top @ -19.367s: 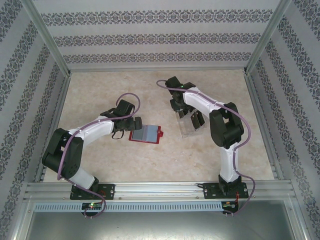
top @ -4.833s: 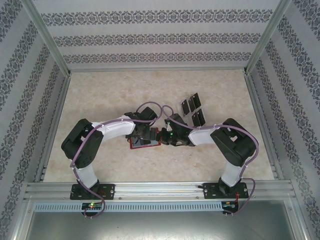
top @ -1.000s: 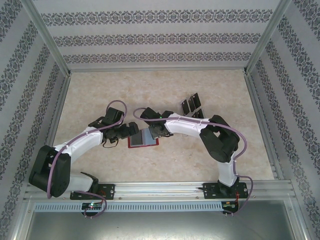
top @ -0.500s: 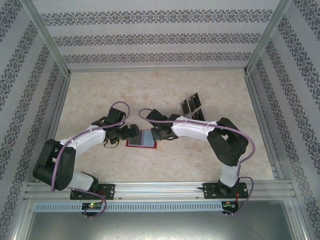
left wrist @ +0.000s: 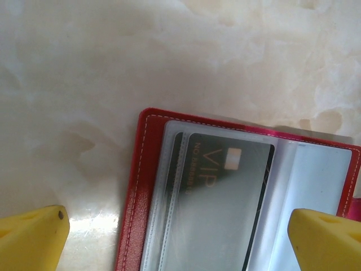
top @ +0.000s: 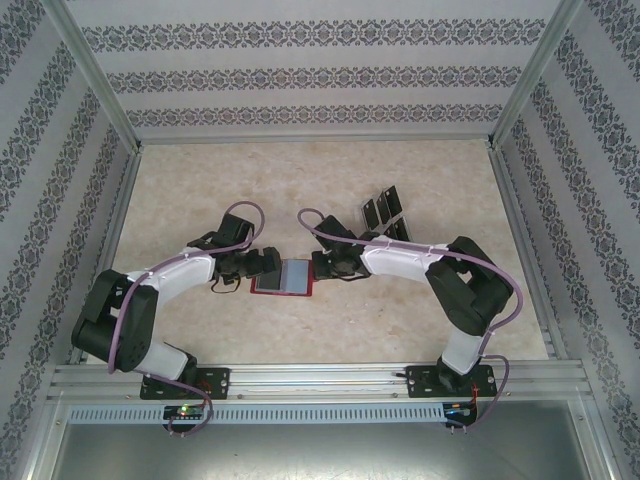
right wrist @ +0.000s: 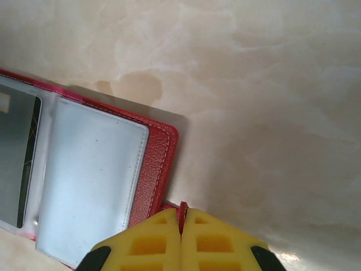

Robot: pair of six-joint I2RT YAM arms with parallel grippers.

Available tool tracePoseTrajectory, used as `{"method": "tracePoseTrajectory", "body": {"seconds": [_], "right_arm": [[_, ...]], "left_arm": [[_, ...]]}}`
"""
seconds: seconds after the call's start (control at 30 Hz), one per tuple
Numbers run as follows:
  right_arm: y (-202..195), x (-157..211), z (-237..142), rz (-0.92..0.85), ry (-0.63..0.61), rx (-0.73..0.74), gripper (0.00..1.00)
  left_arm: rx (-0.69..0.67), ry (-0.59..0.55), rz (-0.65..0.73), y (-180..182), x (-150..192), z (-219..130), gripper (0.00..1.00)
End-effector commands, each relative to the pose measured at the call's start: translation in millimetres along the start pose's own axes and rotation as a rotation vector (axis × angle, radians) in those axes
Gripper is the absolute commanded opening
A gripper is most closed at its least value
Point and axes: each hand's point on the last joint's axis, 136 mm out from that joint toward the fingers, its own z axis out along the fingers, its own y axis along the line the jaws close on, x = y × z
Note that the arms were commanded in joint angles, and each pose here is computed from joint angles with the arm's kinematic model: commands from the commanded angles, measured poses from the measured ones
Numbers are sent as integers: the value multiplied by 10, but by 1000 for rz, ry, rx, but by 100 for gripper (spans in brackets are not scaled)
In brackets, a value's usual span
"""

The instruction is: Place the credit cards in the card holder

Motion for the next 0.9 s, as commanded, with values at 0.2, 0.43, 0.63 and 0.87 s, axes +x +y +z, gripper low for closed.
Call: {"method": "tracePoseTrajectory", "body": {"seconds": [0.2,0.43,0.63,0.87], "right_arm": [[29,35,-78,15,-12,-52,0],[-41,85,-107,22,-16,-46,0],[-54,99,-74,26,-8,-46,0],[-54,70,-71,25,-12,-49,0]], "left_arm": [[44,-39,47,-201,-79,11,100],[66,-34,58,-283,12,59,100],[25,-34,60,-224,46,97,100],[-32,-71,58,-107,9,43,100]]}}
